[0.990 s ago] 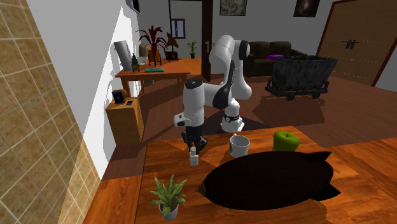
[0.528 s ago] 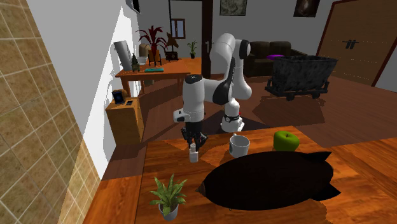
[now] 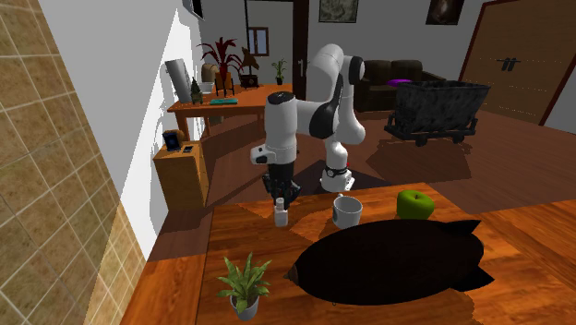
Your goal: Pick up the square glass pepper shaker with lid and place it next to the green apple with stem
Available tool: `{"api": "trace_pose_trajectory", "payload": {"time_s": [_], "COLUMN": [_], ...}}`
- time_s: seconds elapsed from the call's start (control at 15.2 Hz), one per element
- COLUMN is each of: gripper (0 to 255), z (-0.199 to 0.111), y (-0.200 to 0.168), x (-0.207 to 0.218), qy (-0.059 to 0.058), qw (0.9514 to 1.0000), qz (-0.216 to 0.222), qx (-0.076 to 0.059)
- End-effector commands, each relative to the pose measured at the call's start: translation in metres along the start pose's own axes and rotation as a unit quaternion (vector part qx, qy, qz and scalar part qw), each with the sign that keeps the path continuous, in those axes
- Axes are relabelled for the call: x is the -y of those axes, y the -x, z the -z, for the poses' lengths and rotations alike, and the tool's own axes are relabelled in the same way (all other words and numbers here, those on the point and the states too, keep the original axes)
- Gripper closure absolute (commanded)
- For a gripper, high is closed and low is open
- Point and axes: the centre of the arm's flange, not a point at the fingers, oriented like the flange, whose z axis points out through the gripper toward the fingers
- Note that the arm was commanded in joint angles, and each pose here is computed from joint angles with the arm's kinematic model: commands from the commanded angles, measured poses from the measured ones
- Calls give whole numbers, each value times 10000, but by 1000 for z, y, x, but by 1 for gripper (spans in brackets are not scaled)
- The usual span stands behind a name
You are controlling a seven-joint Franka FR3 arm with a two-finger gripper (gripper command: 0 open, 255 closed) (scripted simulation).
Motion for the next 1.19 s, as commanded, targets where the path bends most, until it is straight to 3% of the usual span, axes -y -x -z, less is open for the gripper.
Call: {"api": "trace_pose_trajectory", "payload": {"time_s": [0.0,1.12], "gripper": [255,255], "z": [11,101], "y": [0,2], "x": [0,-2], "qy": [0,0], "qw": [10000,10000], "qz": [0,0], "qx": [2,2]}}
